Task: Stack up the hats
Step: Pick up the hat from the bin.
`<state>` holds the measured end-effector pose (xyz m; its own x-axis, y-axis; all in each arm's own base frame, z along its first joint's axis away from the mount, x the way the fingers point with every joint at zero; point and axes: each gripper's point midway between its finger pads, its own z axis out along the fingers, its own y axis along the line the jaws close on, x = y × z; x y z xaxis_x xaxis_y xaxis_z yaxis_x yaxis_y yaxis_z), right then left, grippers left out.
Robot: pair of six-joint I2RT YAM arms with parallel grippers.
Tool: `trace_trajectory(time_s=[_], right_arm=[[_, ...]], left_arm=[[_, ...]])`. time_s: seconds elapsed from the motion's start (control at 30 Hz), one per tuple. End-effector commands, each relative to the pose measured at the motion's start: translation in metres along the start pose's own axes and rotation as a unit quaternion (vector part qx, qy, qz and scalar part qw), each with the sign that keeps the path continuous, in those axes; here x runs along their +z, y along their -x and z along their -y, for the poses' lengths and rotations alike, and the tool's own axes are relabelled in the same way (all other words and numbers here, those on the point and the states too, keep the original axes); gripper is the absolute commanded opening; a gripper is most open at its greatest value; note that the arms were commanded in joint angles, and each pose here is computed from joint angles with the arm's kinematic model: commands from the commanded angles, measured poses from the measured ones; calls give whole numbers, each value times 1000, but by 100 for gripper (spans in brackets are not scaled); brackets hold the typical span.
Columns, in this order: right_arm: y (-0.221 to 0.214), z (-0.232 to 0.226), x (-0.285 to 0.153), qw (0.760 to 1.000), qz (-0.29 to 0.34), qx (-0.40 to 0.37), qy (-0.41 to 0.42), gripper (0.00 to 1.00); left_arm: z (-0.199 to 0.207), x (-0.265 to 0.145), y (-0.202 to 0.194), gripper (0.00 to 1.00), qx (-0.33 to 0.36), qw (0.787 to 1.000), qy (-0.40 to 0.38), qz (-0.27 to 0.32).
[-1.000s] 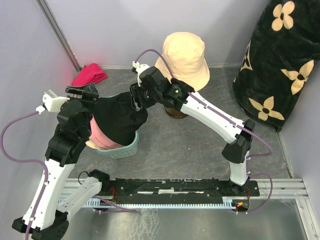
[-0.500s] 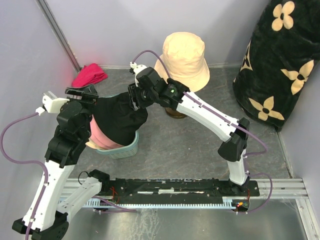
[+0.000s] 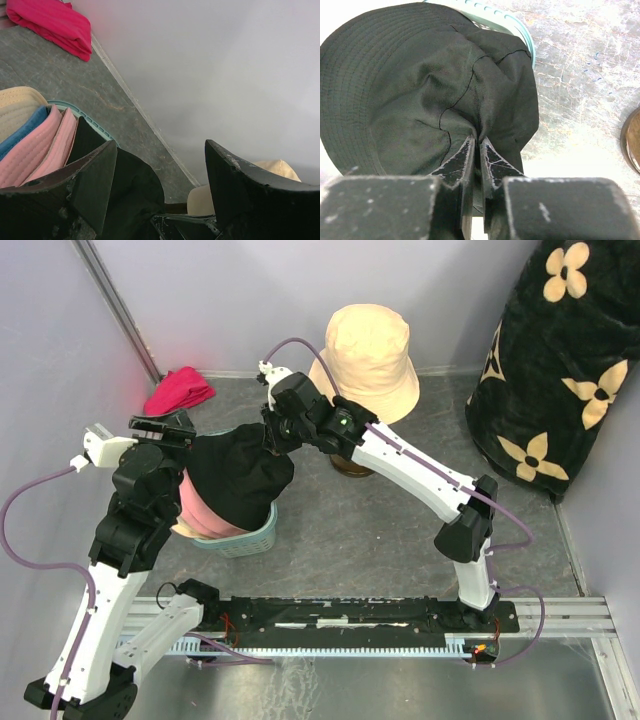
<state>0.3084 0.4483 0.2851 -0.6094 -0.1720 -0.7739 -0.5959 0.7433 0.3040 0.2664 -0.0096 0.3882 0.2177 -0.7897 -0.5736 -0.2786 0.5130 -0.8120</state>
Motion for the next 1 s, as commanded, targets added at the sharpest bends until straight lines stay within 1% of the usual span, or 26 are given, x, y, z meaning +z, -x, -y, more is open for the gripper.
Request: trace_trajectory(time_s=[0.0,0.23,0.6,0.97], right_arm=[[29,-8,-11,999,45,0,18,10],[51,-16,-30,996,80,-25,35,5],[93,-31,-63,984,149,-70,62,2],[127,-45,-88,969,208,-102,83,2]], left_arm=[[1,1,11,77,-18,999,1,26],[3,2,11,77,-19,999,0,27],[9,7,9,77,-32,999,-2,27],[15,10,14,77,-40,998,-2,38]])
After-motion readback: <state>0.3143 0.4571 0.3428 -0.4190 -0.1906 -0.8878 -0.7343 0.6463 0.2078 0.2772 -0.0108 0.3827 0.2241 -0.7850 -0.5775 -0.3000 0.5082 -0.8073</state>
